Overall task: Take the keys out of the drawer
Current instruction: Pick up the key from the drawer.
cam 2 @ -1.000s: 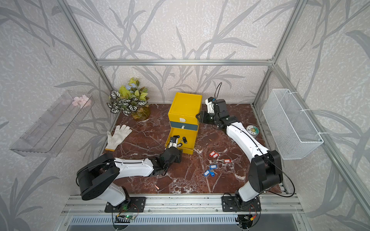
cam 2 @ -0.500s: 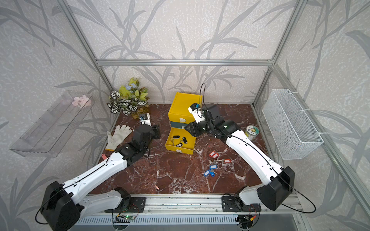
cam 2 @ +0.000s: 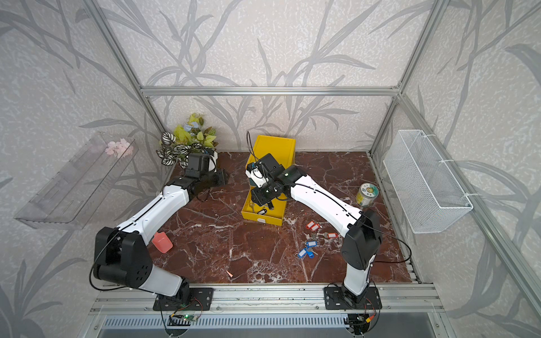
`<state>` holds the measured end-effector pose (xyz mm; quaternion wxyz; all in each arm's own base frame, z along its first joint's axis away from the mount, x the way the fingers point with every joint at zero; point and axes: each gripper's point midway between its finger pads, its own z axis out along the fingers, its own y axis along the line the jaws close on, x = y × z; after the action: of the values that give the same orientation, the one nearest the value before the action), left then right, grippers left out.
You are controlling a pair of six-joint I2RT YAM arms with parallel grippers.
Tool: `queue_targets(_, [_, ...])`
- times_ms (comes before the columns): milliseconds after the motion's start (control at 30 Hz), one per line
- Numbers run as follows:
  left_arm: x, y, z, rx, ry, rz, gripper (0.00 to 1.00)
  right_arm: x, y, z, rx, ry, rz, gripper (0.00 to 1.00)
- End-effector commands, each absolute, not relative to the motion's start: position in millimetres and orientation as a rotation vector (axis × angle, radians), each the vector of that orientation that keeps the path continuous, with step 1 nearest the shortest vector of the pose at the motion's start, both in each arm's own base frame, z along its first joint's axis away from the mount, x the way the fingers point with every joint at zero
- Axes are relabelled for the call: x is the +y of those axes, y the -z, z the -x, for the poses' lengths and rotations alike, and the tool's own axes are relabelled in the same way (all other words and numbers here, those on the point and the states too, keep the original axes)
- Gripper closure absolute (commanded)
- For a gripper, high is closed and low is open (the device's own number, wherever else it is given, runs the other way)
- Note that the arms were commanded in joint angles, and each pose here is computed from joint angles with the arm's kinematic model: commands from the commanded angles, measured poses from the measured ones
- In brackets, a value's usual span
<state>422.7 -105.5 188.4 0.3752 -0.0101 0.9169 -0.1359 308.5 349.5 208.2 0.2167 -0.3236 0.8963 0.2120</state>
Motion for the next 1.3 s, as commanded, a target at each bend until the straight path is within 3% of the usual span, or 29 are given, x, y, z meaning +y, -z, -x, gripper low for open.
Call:
queue_targets(0, [-101.2, -167.3, -406.0, 2.440, 0.328, -0.072, 0.52, 334.8, -189.1, -321.8, 2.534, -0.421, 0.865, 0.60])
queue_targets(133, [-95.7, -149.8, -406.0, 2.482, 0.362, -0.005, 0.53, 323.4, -162.3, -340.6, 2.569, -0.228, 0.883, 0.63])
queue_targets(367, [-105.5, -140.7, -405.7, 2.515, 0.377, -0.187, 0.55, 329.9, -124.5, -356.5, 2.616, -0.236, 0.899, 0.64])
queue_targets(700, [-107.3, -115.7, -408.5, 2.647, 0.379, -0.217, 0.57, 317.2, -81.7, -376.7, 2.677, -0.131, 0.887, 0.65])
queue_targets(1267, [-111.3, -116.6, -414.5, 2.681, 0.421, -0.232, 0.57, 291.6, -50.9, -369.3, 2.734, -0.093, 0.838, 0.64])
